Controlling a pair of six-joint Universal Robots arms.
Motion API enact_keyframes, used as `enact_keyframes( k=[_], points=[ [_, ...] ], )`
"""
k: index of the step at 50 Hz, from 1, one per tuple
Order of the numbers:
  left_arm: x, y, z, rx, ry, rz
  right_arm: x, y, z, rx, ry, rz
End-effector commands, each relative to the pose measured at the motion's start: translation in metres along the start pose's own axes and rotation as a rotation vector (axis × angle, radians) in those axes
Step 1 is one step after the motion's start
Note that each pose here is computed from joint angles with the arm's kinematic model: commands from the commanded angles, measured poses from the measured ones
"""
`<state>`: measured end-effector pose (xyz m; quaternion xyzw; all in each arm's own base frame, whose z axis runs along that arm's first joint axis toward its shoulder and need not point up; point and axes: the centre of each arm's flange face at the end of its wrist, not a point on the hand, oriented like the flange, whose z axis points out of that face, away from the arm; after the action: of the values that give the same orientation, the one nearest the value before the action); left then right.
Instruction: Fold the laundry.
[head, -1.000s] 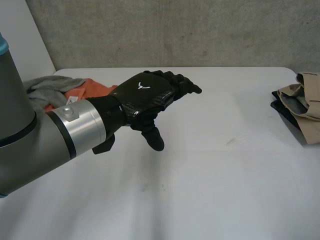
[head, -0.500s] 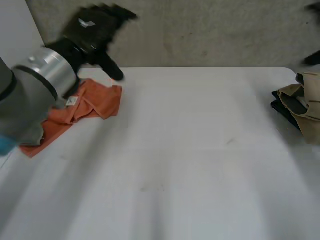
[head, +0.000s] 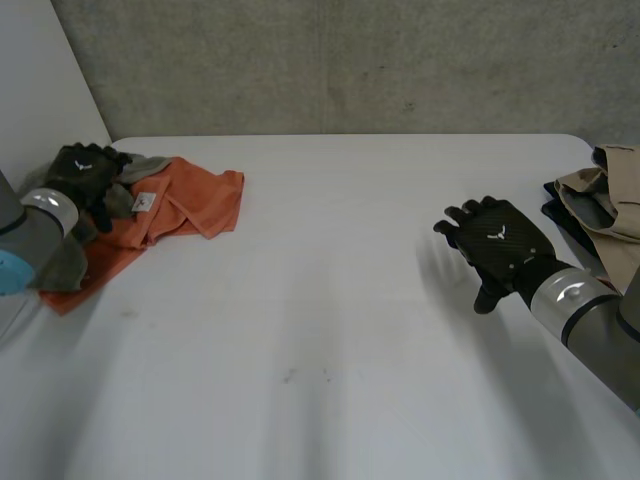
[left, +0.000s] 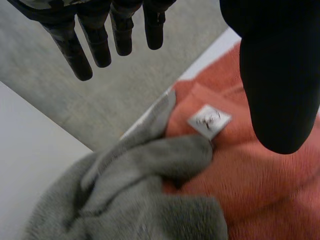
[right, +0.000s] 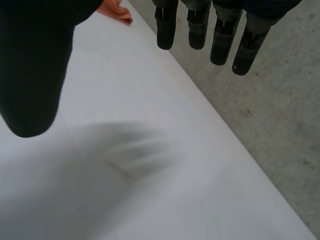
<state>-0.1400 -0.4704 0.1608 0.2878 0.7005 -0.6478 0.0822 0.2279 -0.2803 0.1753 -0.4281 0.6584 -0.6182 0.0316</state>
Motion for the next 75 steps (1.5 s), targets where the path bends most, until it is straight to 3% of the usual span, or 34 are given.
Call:
enact_keyframes(
  k=[1,10,21,35,47,50,57,62,66,72,75],
  points=[
    [0.003,0.023,0.013,-0.002,0.039,0.016,-0.007,0.010,-0.005,-0.027,-0.015,0.027],
    [0.004,0.039,0.022,-0.023,0.018,0.025,-0.012,0.014,-0.009,-0.045,-0.026,0.037],
    [-0.020,0.045,0.018,-0.117,-0.141,0.213,-0.014,0.016,-0.010,-0.052,-0.033,0.041],
    [-0.027,0.053,0.007,-0.207,-0.208,0.227,-0.014,0.016,-0.009,-0.045,-0.031,0.036],
    [-0.028,0.069,0.012,-0.260,-0.237,0.362,-0.018,0.019,-0.012,-0.056,-0.042,0.035],
    [-0.030,0.059,0.013,-0.231,-0.258,0.364,-0.018,0.019,-0.012,-0.057,-0.040,0.035],
    [-0.040,-0.023,0.004,-0.032,-0.394,0.382,-0.016,0.020,-0.012,-0.060,-0.033,0.036],
    [-0.029,-0.091,-0.021,0.140,-0.424,0.320,-0.014,0.019,-0.012,-0.059,-0.024,0.034],
    [-0.007,-0.147,-0.055,0.281,-0.382,0.204,-0.012,0.016,-0.012,-0.050,-0.015,0.035],
    [0.051,-0.207,-0.109,0.448,-0.196,-0.056,-0.004,0.011,-0.012,-0.033,0.011,0.027],
    [0.098,-0.225,-0.142,0.477,-0.007,-0.220,0.002,0.009,-0.012,-0.025,0.030,0.028]
  ],
)
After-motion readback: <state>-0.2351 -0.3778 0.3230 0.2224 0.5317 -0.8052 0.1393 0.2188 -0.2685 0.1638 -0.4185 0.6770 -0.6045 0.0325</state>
